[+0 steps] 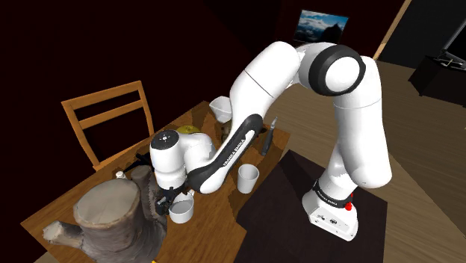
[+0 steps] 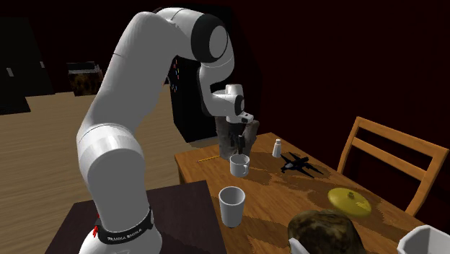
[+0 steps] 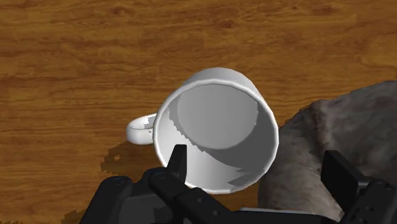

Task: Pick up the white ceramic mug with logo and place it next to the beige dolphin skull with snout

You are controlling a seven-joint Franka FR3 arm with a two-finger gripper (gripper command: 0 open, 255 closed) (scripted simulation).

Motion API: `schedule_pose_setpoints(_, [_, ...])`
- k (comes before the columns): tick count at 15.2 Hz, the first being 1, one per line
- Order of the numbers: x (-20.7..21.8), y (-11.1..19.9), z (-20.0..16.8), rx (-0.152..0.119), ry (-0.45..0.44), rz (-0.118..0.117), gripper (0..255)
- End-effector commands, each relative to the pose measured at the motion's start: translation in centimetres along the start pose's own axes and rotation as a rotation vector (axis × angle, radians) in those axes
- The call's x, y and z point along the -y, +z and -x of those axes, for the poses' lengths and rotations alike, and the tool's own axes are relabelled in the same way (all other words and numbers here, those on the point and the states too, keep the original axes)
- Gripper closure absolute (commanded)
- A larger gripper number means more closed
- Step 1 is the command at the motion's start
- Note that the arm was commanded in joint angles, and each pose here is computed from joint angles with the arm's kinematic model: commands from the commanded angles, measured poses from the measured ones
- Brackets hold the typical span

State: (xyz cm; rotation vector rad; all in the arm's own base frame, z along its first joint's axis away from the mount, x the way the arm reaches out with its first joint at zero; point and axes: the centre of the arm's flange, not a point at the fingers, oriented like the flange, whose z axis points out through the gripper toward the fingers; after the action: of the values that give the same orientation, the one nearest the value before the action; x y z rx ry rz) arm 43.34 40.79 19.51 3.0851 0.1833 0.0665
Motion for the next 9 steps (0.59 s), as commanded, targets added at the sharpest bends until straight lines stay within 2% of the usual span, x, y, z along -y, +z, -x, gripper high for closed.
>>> schedule_pose_setpoints(1, [2.0, 1.8, -0.4, -0.003, -0.009, -0.001, 0])
schedule_pose_setpoints(9, [2.2, 5.9, -0.4, -0.003, -0.01, -0.001, 0])
